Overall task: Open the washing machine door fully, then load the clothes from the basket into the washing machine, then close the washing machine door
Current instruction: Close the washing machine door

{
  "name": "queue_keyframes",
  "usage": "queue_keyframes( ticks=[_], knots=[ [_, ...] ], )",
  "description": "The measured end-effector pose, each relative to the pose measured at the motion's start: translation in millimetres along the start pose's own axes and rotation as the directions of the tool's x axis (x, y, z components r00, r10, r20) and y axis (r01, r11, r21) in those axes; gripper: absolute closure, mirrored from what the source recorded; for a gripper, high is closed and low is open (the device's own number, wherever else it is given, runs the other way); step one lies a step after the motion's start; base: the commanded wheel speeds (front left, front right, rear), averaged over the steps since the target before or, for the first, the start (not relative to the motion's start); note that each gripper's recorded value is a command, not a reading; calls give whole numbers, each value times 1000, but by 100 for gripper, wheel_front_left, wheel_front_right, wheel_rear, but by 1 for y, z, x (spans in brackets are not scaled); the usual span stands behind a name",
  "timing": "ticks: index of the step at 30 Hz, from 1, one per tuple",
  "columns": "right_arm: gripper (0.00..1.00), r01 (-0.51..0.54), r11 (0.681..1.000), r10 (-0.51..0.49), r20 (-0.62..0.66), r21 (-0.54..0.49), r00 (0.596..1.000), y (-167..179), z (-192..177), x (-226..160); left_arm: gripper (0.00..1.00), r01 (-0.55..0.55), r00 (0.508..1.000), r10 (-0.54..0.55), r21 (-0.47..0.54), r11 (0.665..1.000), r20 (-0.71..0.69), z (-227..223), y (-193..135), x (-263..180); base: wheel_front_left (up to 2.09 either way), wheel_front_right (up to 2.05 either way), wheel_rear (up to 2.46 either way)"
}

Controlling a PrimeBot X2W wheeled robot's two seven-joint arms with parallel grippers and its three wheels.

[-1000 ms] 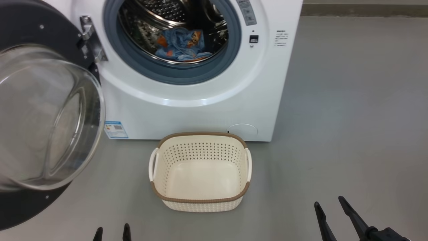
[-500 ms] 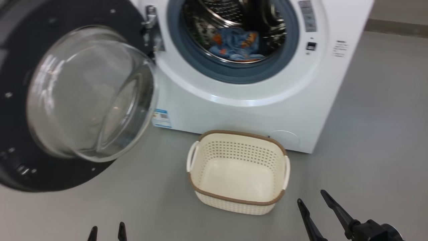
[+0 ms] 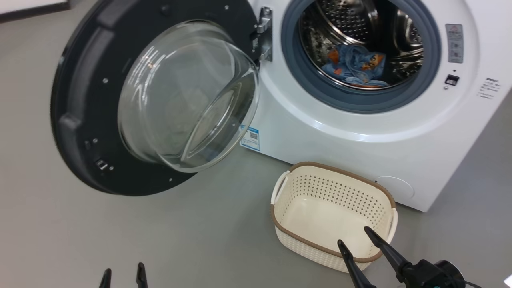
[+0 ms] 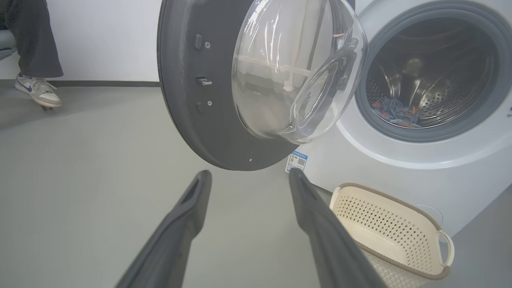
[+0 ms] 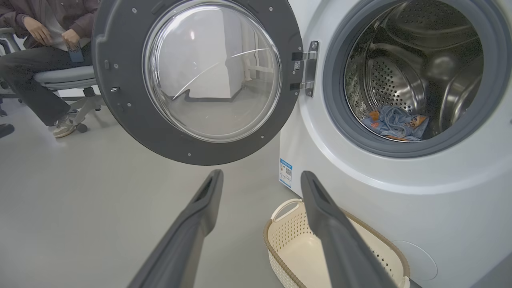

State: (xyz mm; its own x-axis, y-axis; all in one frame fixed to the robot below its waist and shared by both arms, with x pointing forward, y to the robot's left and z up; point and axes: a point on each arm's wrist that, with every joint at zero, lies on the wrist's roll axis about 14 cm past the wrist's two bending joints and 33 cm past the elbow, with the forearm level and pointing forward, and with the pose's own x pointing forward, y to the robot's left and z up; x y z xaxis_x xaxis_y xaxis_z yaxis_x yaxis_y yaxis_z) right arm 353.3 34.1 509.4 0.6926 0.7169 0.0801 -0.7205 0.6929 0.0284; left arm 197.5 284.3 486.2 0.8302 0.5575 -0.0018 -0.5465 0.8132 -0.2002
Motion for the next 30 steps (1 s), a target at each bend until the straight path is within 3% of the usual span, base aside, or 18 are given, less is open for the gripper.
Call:
queue_keyframes(
  ticks=[11,12,14,20,26,30],
  knots=[
    [0,-86,996,86,-14,13,996,16,-7,19,0,-98,995,98,-14,995,-1,4,20,-8,0,0,0],
    [0,-91,996,91,-11,13,996,17,-7,20,15,-110,994,110,-25,994,-3,4,22,-8,0,0,0],
    [0,-96,995,96,-11,16,995,18,-8,22,100,-138,990,138,-54,989,-8,4,28,-8,0,0,0],
    [0,-101,994,102,-24,30,995,18,-14,23,100,-261,965,263,-193,946,-14,10,62,-9,0,0,0],
    [0,-94,994,96,-33,46,995,16,-19,24,100,-386,902,431,-423,820,14,26,124,-13,0,0,0],
    [0,-86,995,88,-37,55,995,15,-21,24,100,-366,868,489,-553,749,87,45,153,-7,0,0,0]
  ],
)
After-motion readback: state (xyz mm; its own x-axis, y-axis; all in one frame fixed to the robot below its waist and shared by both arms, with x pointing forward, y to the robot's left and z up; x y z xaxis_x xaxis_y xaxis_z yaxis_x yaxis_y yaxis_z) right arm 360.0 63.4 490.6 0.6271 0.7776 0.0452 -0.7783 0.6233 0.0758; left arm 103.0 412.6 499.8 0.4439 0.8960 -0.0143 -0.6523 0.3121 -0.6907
